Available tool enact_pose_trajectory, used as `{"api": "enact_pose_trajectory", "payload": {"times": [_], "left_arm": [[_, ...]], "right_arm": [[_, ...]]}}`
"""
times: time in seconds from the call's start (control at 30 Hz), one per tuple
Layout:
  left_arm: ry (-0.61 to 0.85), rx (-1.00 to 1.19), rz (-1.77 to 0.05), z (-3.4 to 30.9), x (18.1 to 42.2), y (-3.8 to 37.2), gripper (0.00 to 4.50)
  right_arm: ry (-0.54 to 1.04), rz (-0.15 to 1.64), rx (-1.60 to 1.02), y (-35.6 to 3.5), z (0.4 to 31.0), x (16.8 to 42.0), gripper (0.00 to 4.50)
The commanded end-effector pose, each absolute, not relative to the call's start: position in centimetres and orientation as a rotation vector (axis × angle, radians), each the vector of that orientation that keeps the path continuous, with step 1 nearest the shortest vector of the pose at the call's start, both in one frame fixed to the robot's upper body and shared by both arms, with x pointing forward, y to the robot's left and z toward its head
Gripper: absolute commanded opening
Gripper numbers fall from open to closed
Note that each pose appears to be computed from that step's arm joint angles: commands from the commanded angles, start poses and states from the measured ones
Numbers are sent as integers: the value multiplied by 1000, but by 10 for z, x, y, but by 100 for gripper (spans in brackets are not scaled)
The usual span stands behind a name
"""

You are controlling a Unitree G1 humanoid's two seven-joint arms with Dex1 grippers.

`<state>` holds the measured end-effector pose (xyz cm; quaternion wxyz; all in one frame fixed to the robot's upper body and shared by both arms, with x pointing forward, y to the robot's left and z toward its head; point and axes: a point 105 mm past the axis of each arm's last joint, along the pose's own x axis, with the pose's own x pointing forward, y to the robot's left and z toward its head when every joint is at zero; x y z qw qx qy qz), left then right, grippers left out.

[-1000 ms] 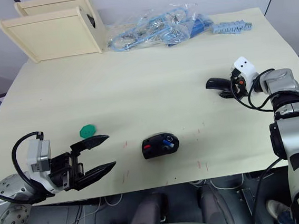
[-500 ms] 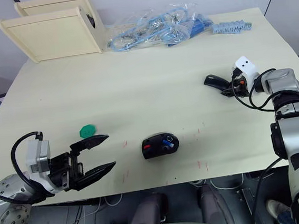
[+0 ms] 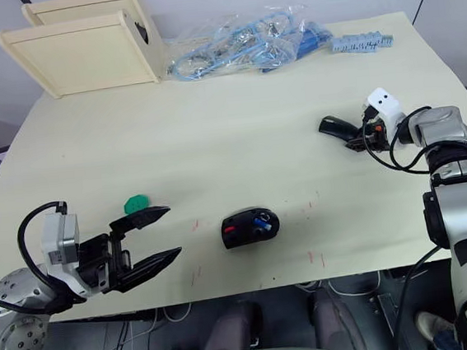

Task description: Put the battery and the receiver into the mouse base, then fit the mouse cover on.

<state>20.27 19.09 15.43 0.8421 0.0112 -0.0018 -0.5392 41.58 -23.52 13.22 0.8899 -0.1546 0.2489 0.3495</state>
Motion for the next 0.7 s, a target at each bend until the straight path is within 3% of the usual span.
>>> {"api": "enact_pose_trajectory", "payload": {"times": [0.03, 0.27, 0.4, 0.53, 0.7], "left_arm": [[-26, 44, -1168, 161, 200, 186, 450], [-22, 43, -1168, 158, 199, 188, 450], [-14, 45, -1179, 157, 200, 189, 450], [6, 52, -1205, 157, 203, 192, 450], [21, 61, -1229, 157, 205, 194, 450]], "right_arm": [[458, 733, -389, -240, 160, 417, 233], [424, 784, -474, -227, 172, 391, 233], [397, 779, -569, -215, 180, 368, 233], [401, 912, -588, -182, 191, 327, 233], [369, 971, -598, -153, 201, 300, 233]]}}
